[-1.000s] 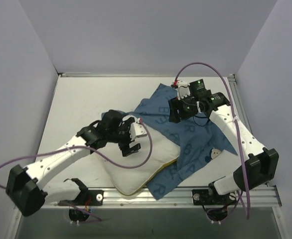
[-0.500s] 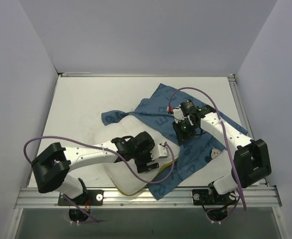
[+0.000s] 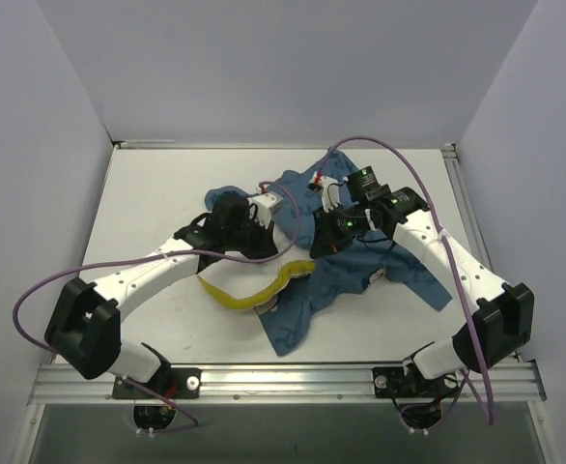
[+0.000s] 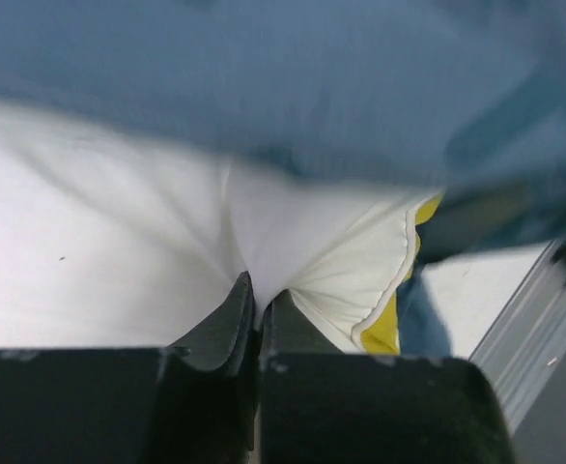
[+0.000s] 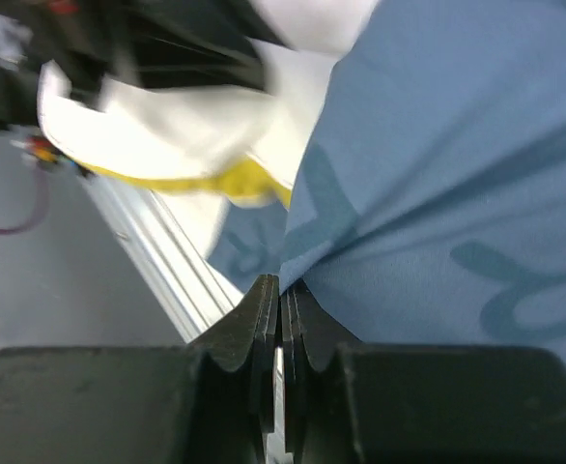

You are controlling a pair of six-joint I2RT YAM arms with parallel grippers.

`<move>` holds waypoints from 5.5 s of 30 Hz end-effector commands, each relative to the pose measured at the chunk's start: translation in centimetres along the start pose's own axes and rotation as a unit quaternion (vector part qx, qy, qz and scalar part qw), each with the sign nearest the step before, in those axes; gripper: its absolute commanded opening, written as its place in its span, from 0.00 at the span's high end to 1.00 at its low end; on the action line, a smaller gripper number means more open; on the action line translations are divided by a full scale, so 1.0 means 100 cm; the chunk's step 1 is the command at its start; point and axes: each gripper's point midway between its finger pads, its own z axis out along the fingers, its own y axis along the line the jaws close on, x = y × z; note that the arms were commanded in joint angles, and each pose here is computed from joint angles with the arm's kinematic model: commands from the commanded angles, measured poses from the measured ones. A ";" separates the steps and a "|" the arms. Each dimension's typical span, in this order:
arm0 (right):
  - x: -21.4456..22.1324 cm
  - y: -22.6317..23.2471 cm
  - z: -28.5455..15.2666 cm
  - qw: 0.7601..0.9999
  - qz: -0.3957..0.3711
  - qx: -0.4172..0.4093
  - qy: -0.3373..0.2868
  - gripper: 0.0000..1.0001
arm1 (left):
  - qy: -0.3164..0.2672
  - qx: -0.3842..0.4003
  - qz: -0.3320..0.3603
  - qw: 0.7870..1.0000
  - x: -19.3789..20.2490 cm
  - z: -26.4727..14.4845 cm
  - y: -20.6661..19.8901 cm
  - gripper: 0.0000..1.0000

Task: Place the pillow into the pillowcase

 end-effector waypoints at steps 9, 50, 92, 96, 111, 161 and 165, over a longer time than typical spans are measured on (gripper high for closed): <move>-0.106 0.090 -0.033 0.979 -0.020 -0.142 -0.143 1.00 | -0.210 0.055 -0.111 0.970 -0.110 -0.047 -0.043 1.00; -0.052 -0.006 0.186 0.942 -0.264 0.118 0.171 0.00 | -0.062 -0.143 -0.123 0.980 -0.073 -0.060 0.286 0.02; -0.066 -0.073 0.029 0.915 -0.238 0.305 0.116 0.28 | 0.098 0.104 -0.350 0.926 0.023 -0.088 0.130 1.00; -0.060 0.015 0.015 0.966 -0.223 0.115 0.069 0.06 | 0.093 0.097 -0.349 0.927 0.016 -0.088 0.134 1.00; -0.027 -0.005 0.150 0.914 -0.295 0.242 0.140 0.00 | 0.103 0.116 -0.407 0.900 0.044 -0.092 0.115 1.00; 0.007 -0.156 -0.061 0.962 0.108 0.247 0.053 0.26 | -0.008 -0.015 0.128 0.992 -0.070 -0.147 0.144 0.03; 0.050 -0.165 -0.066 0.946 0.258 0.185 0.060 0.25 | -0.029 -0.053 0.352 0.934 -0.093 -0.083 0.076 0.02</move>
